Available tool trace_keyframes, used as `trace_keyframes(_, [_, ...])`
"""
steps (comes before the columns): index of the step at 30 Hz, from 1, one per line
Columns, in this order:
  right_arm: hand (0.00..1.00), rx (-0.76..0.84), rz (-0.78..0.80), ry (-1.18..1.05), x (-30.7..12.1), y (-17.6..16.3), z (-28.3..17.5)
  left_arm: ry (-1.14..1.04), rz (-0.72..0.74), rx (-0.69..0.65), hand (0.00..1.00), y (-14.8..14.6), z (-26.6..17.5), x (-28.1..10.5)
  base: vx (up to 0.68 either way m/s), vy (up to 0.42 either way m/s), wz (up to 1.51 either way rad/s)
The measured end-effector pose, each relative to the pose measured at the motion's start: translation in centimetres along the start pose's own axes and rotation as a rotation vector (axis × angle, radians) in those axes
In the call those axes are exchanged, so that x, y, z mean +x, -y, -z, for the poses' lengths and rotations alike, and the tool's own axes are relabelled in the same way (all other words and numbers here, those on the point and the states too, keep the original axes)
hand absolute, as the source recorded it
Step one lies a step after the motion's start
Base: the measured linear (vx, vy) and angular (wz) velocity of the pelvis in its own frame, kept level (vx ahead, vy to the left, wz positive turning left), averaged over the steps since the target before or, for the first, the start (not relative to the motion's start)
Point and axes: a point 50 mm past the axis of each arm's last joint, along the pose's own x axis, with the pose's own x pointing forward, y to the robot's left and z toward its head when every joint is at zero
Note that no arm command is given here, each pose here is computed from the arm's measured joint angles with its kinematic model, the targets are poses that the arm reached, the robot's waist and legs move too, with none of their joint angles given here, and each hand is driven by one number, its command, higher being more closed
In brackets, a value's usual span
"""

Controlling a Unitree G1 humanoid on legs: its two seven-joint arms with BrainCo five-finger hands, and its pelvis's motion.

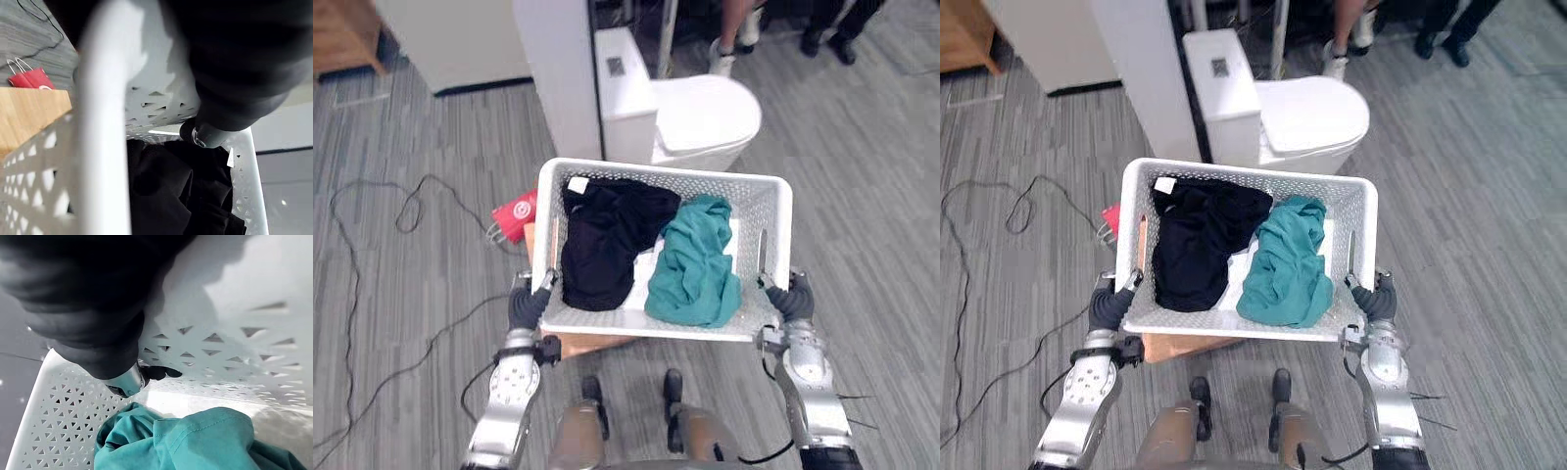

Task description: Pick up the laundry basket with both hands and put the clothes into the washing machine.

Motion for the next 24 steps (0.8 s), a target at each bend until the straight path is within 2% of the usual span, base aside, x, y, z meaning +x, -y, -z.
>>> trace_keyframes(9, [1.0,-0.003,-0.021,-0.016,-0.9,-0.2,0.4,-0.04,-0.023,-0.024,1.0,-0.7,0.7,-0.8,-0.03,0.093,-1.57])
trace_keyframes(19, [1.0,-0.076,-0.067,-0.065,-0.1,-0.2,1.7,-0.168,-0.023,-0.071,1.0,0.2,3.3,-1.5,0.13,-0.12,-1.67])
trace_keyframes(24, [1.0,-0.114,-0.074,-0.082,-0.1,0.3,1.8,-0.227,-0.026,-0.113,1.0,0.9,4.2,-2.4,0.23,0.06,-1.2])
